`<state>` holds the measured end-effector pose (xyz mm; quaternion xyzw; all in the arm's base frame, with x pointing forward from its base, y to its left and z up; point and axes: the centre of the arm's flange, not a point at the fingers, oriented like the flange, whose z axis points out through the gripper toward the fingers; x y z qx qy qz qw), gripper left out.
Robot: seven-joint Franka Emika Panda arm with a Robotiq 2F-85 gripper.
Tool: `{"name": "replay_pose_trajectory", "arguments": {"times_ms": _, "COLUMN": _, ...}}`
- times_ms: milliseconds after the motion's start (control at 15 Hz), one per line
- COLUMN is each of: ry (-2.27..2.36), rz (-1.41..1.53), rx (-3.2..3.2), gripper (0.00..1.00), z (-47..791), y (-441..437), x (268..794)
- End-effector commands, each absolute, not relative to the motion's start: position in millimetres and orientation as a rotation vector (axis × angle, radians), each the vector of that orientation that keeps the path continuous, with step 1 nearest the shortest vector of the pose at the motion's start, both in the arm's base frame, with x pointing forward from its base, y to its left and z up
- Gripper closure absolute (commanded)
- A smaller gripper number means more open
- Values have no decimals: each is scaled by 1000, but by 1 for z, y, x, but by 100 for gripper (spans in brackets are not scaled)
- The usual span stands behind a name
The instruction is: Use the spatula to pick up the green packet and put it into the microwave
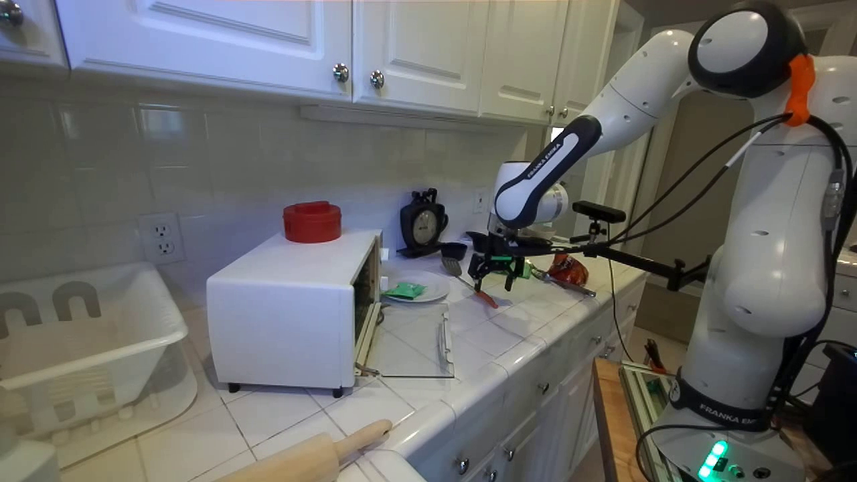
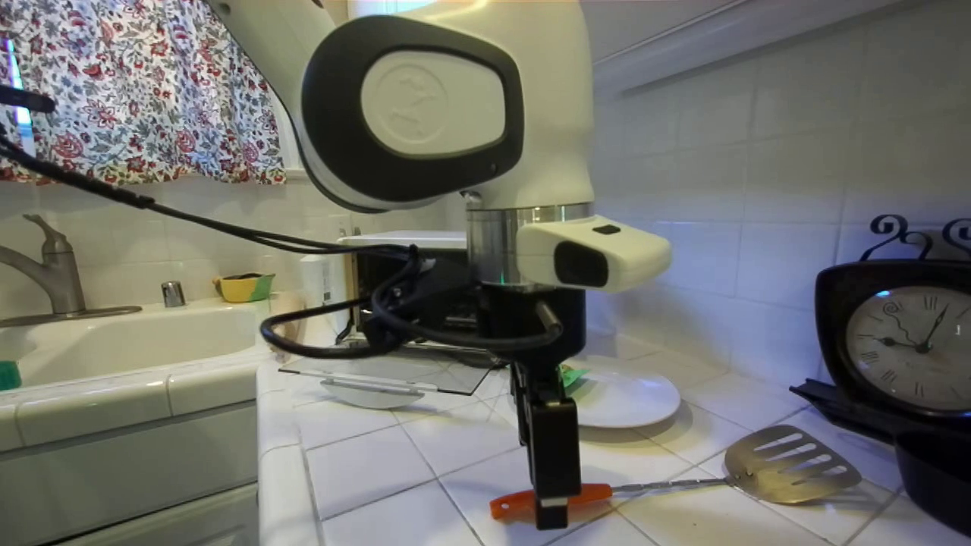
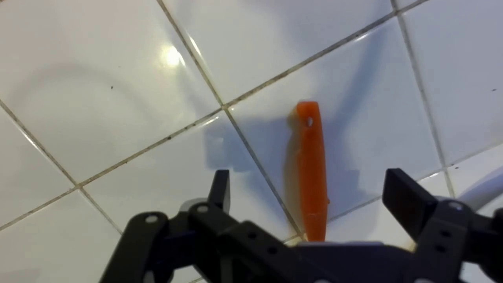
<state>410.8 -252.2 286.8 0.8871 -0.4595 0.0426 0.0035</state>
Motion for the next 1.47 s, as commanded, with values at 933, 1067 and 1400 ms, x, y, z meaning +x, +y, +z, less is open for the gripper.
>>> {"name": "replay_pose_trajectory", "arguments": {"times_ms": 933, "ry": -1410, "rz": 118, "rx": 2844, "gripper": 37, "z": 262, "y": -263, "x": 437}}
{"name": "replay_pose_trajectory", "arguments": {"times_ms": 1067, "ry": -1407, "rz": 114, "rx": 2846, "gripper": 37, "z": 261, "y": -263, "x": 437}}
{"name": "replay_pose_trajectory", "arguments": {"times_ms": 1400, "ry": -1392, "rz": 122, "rx": 2848, "gripper": 84, "z": 261, "y": -264, "x": 437}}
